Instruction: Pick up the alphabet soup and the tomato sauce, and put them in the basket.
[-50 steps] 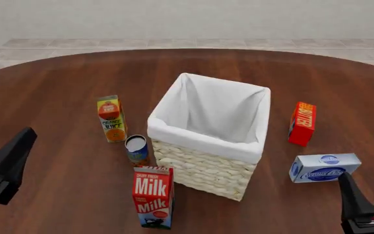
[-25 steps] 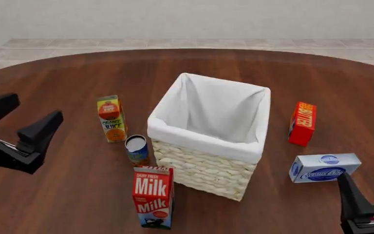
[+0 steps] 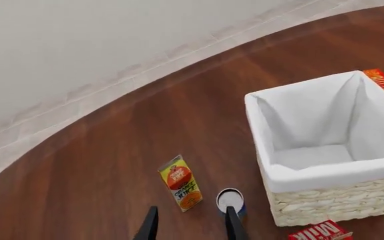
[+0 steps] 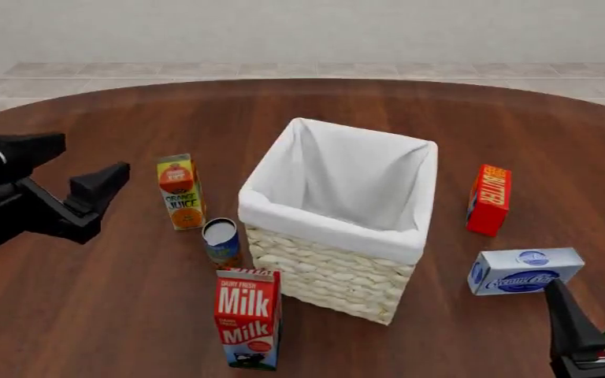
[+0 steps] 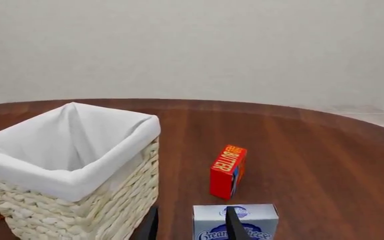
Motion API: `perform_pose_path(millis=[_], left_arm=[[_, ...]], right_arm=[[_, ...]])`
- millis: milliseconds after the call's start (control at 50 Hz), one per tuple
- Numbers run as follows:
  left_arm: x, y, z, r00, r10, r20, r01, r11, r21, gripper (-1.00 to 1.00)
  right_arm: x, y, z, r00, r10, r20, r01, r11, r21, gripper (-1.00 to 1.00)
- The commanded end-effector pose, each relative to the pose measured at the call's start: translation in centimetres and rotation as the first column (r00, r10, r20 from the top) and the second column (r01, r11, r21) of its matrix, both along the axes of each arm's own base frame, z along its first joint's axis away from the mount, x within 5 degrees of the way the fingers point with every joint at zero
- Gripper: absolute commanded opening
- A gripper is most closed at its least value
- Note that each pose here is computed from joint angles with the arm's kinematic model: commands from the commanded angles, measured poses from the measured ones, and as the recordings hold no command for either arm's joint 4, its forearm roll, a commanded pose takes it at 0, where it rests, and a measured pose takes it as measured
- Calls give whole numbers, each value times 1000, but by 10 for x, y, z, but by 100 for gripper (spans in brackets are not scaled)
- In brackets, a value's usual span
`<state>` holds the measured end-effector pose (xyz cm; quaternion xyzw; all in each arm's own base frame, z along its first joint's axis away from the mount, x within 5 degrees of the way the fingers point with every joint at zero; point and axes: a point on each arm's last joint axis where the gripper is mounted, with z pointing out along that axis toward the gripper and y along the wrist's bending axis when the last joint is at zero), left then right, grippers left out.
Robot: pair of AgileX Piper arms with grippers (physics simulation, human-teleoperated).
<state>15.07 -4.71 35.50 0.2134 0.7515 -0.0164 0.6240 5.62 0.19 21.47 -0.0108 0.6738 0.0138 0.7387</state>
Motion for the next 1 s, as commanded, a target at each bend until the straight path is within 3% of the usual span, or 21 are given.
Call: perform_pose_path(millis=[20, 60, 120, 260, 580, 1000], left_arm=[[16, -11, 0, 995, -27, -100, 27, 1000, 1, 100], [20, -16, 0, 990, -34, -139, 32, 999, -22, 100], [25, -19, -8, 985, -44, -168, 47, 999, 11, 100], [30, -31, -17, 965, -62, -256, 51, 997, -50, 100], [70, -29, -44, 950, 7, -312, -1, 1000, 18, 100], [95, -49, -66, 917, -8, -398, 2, 1000, -14, 100]], right_arm=[[0, 0, 0, 1000, 7, 0, -7, 1000, -3, 100], [1, 0, 0, 1000, 7, -1, -7, 1000, -4, 100], [1, 0, 0, 1000, 7, -1, -7, 1000, -5, 100], [1, 1, 0, 1000, 9, -3, -9, 1000, -7, 100], [0, 0, 0, 1000, 8, -3, -8, 1000, -3, 100], [0, 1, 0, 1000, 11, -1, -11, 1000, -3, 100]])
